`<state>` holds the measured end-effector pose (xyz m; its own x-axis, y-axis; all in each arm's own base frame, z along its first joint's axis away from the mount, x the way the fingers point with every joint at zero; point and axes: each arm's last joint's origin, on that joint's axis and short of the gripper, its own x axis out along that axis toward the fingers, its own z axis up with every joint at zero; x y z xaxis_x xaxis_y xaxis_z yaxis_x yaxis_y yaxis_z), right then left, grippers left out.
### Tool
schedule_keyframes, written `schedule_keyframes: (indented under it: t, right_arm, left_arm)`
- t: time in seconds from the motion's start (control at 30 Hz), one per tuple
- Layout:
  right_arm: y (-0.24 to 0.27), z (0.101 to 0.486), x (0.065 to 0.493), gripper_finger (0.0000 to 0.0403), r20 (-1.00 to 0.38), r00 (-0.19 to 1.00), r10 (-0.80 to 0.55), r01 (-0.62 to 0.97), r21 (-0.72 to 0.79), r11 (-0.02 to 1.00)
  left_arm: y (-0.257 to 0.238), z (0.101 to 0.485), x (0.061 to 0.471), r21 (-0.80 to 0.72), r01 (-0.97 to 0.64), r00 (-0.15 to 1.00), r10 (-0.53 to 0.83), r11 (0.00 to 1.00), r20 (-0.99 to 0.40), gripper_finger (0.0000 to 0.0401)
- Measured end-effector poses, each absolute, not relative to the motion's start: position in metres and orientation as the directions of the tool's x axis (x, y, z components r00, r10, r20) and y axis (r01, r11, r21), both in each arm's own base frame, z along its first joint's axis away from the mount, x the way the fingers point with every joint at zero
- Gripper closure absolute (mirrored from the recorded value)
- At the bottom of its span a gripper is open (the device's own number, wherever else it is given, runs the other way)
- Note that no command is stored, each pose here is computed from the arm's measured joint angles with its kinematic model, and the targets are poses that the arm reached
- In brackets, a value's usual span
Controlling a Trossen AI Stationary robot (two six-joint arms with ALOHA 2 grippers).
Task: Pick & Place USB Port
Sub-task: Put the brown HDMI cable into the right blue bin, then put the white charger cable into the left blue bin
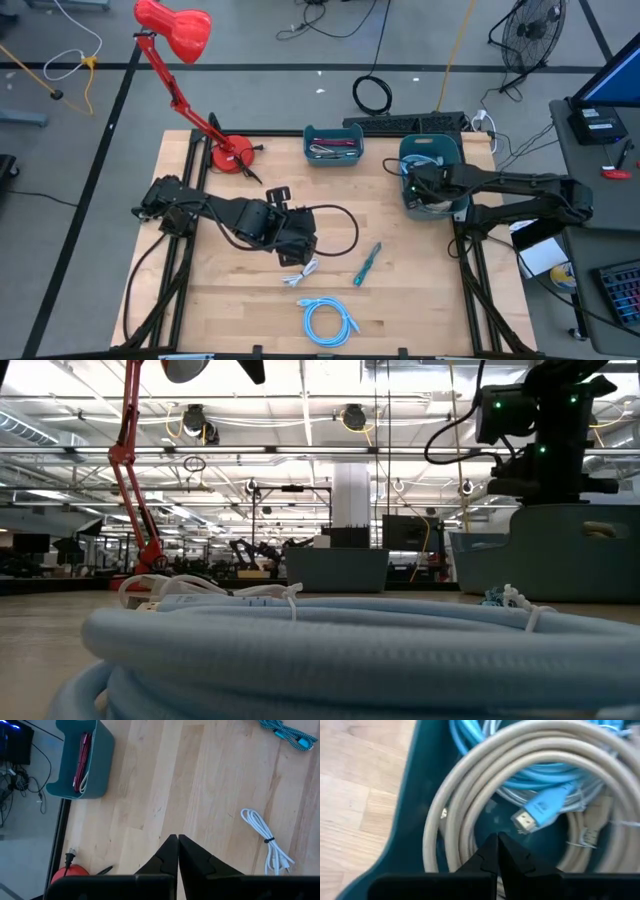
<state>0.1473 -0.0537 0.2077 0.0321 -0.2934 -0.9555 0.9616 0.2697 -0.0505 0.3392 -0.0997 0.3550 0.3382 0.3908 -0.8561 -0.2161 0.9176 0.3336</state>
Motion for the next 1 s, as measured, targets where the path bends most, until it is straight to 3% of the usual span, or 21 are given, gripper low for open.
schedule_keyframes:
  t: [0.63, 0.83, 1.0]
  right_arm:
    - [-0.051, 0.196, 0.143, 0.0403, -0.961, 0.032, -0.276, 0.964, -0.043, 0.262]
    - [-0.052, 0.22, 0.144, 0.0403, -0.937, 0.094, -0.338, 0.966, 0.003, 0.259]
    - [-0.056, 0.253, 0.149, 0.0403, -0.895, 0.162, -0.415, 0.959, 0.044, 0.279]
  left_arm:
    - [-0.099, 0.355, 0.339, 0.335, -0.216, 0.338, 0.392, 0.917, -0.856, 0.0397]
    - [-0.099, 0.355, 0.339, 0.332, -0.221, 0.338, 0.392, 0.917, -0.856, 0.0381]
    - [-0.099, 0.355, 0.34, 0.33, -0.223, 0.341, 0.391, 0.917, -0.855, 0.0395]
